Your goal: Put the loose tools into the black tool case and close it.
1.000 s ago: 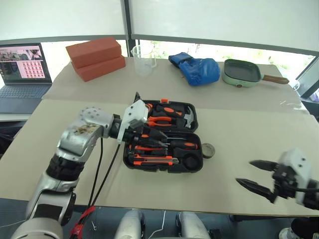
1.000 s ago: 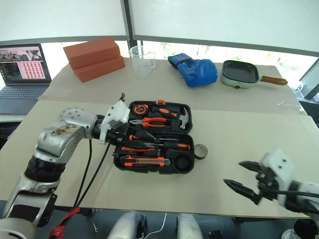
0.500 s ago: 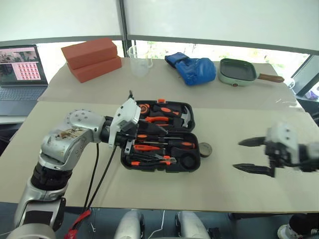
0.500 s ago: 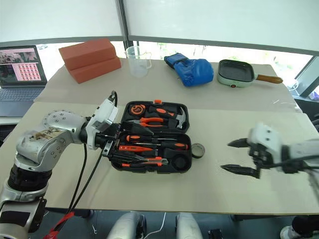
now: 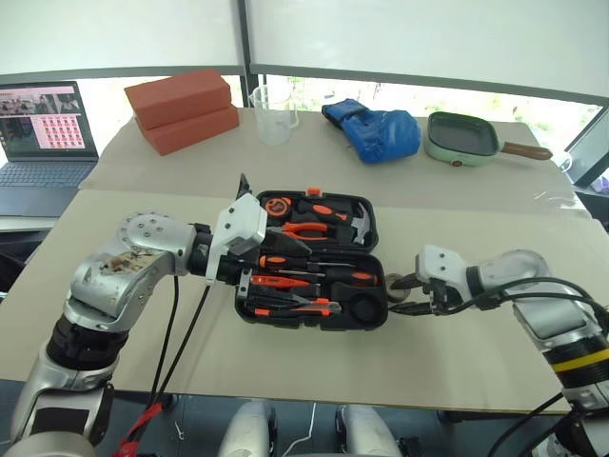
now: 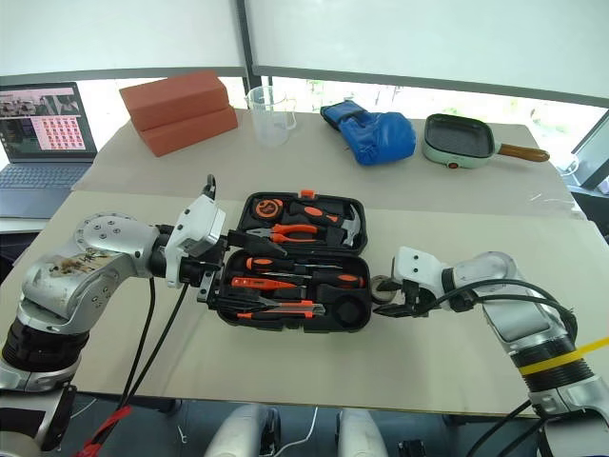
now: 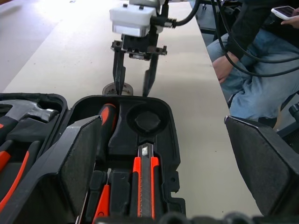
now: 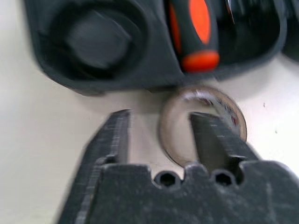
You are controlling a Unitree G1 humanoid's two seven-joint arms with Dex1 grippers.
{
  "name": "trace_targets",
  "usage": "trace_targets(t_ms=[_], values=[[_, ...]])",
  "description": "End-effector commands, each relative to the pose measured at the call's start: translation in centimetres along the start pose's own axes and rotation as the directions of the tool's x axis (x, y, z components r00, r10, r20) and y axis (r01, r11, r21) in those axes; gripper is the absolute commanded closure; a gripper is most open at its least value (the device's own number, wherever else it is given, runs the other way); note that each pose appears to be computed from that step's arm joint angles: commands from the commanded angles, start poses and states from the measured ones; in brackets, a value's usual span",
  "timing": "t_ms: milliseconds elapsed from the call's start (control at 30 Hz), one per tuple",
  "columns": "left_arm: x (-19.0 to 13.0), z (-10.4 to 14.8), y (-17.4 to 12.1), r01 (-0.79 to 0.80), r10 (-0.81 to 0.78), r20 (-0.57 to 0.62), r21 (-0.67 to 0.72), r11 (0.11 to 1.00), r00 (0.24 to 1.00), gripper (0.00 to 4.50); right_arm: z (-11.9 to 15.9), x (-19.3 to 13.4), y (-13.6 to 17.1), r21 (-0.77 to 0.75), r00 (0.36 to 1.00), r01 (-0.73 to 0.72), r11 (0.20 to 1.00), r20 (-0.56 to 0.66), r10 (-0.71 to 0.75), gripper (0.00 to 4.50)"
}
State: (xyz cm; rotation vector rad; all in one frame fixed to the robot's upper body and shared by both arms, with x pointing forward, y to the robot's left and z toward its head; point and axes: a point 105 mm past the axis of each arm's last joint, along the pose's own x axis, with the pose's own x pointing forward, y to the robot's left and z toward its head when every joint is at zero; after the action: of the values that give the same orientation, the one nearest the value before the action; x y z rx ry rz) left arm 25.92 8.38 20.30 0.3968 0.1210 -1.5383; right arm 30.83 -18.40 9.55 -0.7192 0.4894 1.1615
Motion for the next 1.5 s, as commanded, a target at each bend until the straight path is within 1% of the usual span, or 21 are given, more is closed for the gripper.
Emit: trace_targets(t_ms=[33,100,200,267,333,467,533,600,700,767,833,900,967,1000,1033,1133,1167,1333,1367,1433,1500], values=[[0.1,1.0,-0.2,0.009,-0.01,0.027,0.04,0.999,1.0,0.0,-0.1,-0.2,-0.9,-0.02,0.999,0.042,0.999,-0.003,-0.042,3.8],[0.2,1.0,-0.1,0.01,-0.011,0.028,0.043,0.999,1.0,0.0,-0.2,-0.4,-0.8,-0.019,0.999,0.043,0.999,0.001,-0.043,4.47],[0.3,0.9,-0.2,0.015,-0.017,0.027,0.043,0.999,0.999,0.0,-0.1,-1.4,-0.2,-0.024,1.0,0.024,0.999,0.012,-0.024,4.49],[0.4,0.5,-0.3,0.029,-0.029,0.012,0.043,0.999,0.999,0.0,0.7,-2.9,0.5,-0.023,0.999,-0.005,1.0,0.046,0.006,4.49],[0.5,0.2,-0.4,0.036,-0.036,-0.001,0.045,0.998,0.999,0.0,1.5,-3.6,1.0,-0.021,0.996,-0.021,1.0,0.084,0.023,4.49],[0.5,-0.8,-0.4,0.038,-0.037,-0.032,0.054,0.998,0.999,0.0,5.7,-4.4,2.7,-0.043,0.966,-0.078,0.996,0.243,0.086,4.49],[0.6,-1.2,-0.4,0.04,-0.038,-0.043,0.056,0.998,0.998,0.0,7.8,-3.5,3.8,-0.071,0.951,-0.106,0.992,0.285,0.122,4.49],[0.7,-1.3,-0.5,0.042,-0.039,-0.045,0.059,0.997,0.998,0.0,8.6,-1.9,5.0,-0.121,0.951,-0.13,0.984,0.266,0.158,4.49],[0.8,-1.3,-0.4,0.042,-0.039,-0.044,0.063,0.997,0.998,0.0,8.2,-0.6,5.4,-0.134,0.96,-0.137,0.981,0.227,0.165,4.49],[0.8,-1.3,-0.3,0.043,-0.04,-0.044,0.064,0.997,0.998,0.0,7.5,0.1,5.2,-0.118,0.971,-0.128,0.985,0.187,0.149,4.49],[0.7,-1.3,-0.3,0.043,-0.04,-0.045,0.065,0.997,0.998,0.0,6.2,0.7,4.9,-0.097,0.985,-0.12,0.988,0.116,0.131,4.49],[0.7,-1.3,-0.3,0.041,-0.038,-0.045,0.066,0.997,0.998,0.0,5.2,1.0,4.8,-0.119,0.99,-0.12,0.986,0.062,0.128,4.49],[0.7,-1.2,-0.2,0.039,-0.036,-0.044,0.068,0.997,0.998,0.0,4.6,1.0,4.9,-0.131,0.99,-0.131,0.983,0.026,0.135,3.71],[0.6,-1.1,-0.2,0.037,-0.034,-0.043,0.069,0.997,0.999,0.0,4.6,0.9,5.2,-0.132,0.988,-0.151,0.98,0.022,0.156,3.56],[0.6,-1.1,-0.2,0.035,-0.033,-0.042,0.069,0.997,0.999,0.0,4.7,0.8,5.4,-0.132,0.985,-0.165,0.977,0.024,0.17,3.25],[0.7,-0.5,0.0,0.027,-0.024,-0.035,0.074,0.997,0.999,0.0,6.2,0.3,6.0,-0.149,0.976,-0.199,0.969,0.065,0.21,2.28],[0.7,-0.3,0.0,0.025,-0.023,-0.034,0.075,0.997,0.999,0.0,6.5,0.1,6.0,-0.155,0.974,-0.202,0.967,0.073,0.215,1.87],[0.8,0.1,0.4,0.022,-0.019,-0.033,0.076,0.997,0.999,0.0,8.1,-1.1,5.8,-0.164,0.97,-0.2,0.966,0.108,0.219,0.18],[0.8,0.2,0.5,0.021,-0.019,-0.033,0.076,0.997,0.999,0.0,8.4,-1.4,5.7,-0.167,0.969,-0.196,0.966,0.116,0.217,0.08],[0.9,0.2,0.6,0.02,-0.018,-0.033,0.075,0.997,0.999,0.0,8.9,-1.9,5.4,-0.162,0.97,-0.179,0.97,0.136,0.202,0.08],[0.8,-0.3,0.9,-0.007,0.01,-0.042,0.059,0.998,0.999,0.0,9.4,-2.7,4.4,-0.119,0.97,-0.13,0.984,0.188,0.151,0.08]])
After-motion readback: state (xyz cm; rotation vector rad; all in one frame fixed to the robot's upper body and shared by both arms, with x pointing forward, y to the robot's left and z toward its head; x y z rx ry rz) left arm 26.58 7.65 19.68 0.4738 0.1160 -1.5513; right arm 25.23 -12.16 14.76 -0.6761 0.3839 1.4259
